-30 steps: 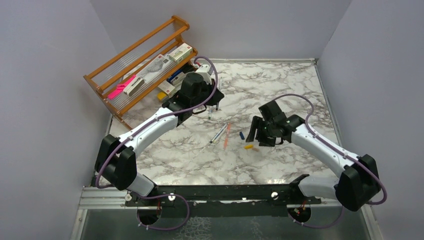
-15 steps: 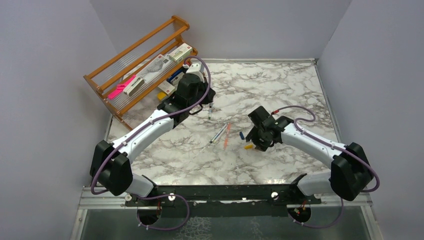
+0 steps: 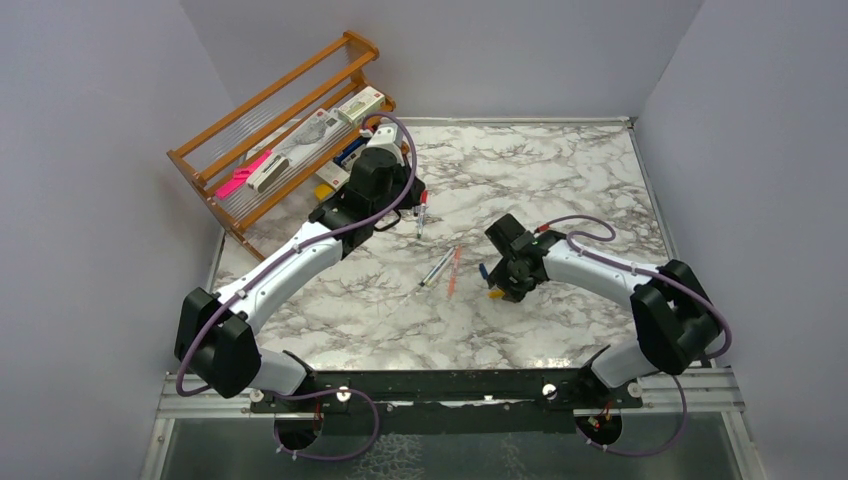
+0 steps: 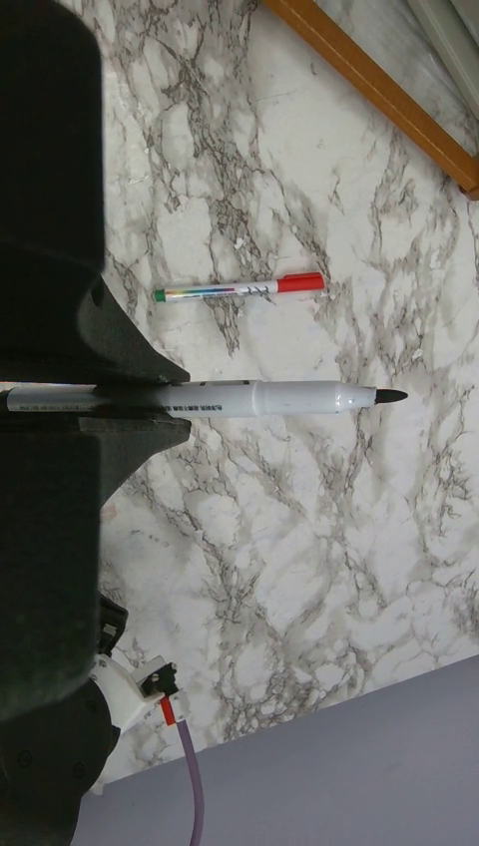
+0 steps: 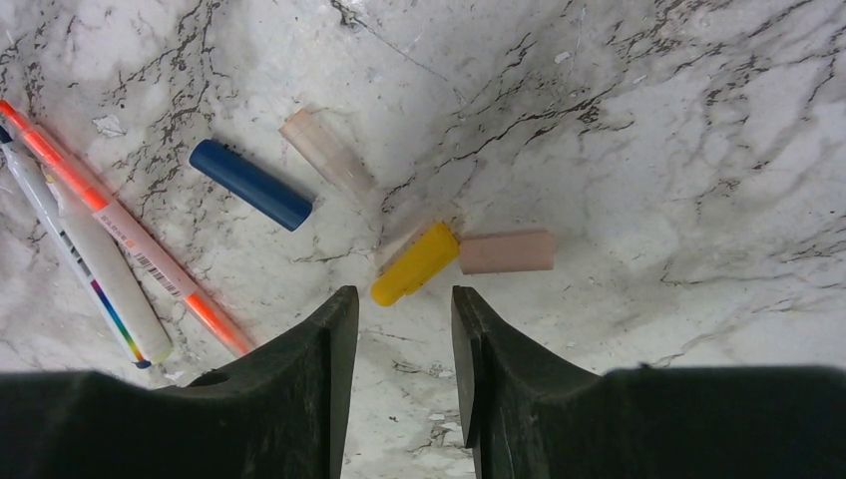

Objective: Insert the pens into the pen caps

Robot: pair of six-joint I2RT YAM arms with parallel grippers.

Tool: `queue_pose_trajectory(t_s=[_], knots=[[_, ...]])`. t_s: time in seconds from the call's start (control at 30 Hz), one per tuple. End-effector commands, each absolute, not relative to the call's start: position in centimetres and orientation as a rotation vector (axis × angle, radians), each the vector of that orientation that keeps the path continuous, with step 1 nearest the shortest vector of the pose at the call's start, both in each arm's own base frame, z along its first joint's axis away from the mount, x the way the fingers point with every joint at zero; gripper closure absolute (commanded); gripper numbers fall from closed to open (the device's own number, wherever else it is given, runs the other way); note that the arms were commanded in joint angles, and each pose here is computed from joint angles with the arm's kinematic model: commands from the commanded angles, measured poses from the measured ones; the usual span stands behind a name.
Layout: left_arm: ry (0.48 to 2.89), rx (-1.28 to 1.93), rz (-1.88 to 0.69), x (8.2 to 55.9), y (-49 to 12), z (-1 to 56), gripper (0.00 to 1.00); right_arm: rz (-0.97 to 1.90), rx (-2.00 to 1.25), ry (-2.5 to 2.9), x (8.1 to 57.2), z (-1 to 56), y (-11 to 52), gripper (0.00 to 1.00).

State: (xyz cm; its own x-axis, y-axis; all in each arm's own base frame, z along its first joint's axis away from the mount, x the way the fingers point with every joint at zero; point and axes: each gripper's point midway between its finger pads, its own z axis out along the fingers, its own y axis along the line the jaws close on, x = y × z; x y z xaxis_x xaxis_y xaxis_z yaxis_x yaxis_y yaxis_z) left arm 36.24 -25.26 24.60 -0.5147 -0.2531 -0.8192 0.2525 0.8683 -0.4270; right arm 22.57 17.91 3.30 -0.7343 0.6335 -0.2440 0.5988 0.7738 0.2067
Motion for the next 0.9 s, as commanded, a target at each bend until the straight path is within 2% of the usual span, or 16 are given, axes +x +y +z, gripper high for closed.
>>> queue_pose_trajectory(t_s=[0.0,0.27,0.5,0.67,0.87], knots=[[2.003,-0.008,-0.598,36.2,-24.4,24.9,1.0,0.188,0.962,2.643,23.7,3.3,18.8,0.61],[2.01,0.0,-0.587,36.2,-24.0,24.8,1.0,0.151,0.972,2.672,23.7,1.8,19.0,0.64],[2.013,-0.005,-0.586,36.4,-23.8,24.5,1.0,0.139,0.947,2.67,24.3,2.0,19.1,0.78],[2.011,-0.002,-0.608,36.6,-24.1,24.3,1.0,0.168,0.883,2.691,24.8,2.9,19.8,0.98],[1.963,0.007,-0.682,37.0,-24.9,25.7,1.0,0.274,0.712,2.649,26.6,8.5,21.1,0.99]])
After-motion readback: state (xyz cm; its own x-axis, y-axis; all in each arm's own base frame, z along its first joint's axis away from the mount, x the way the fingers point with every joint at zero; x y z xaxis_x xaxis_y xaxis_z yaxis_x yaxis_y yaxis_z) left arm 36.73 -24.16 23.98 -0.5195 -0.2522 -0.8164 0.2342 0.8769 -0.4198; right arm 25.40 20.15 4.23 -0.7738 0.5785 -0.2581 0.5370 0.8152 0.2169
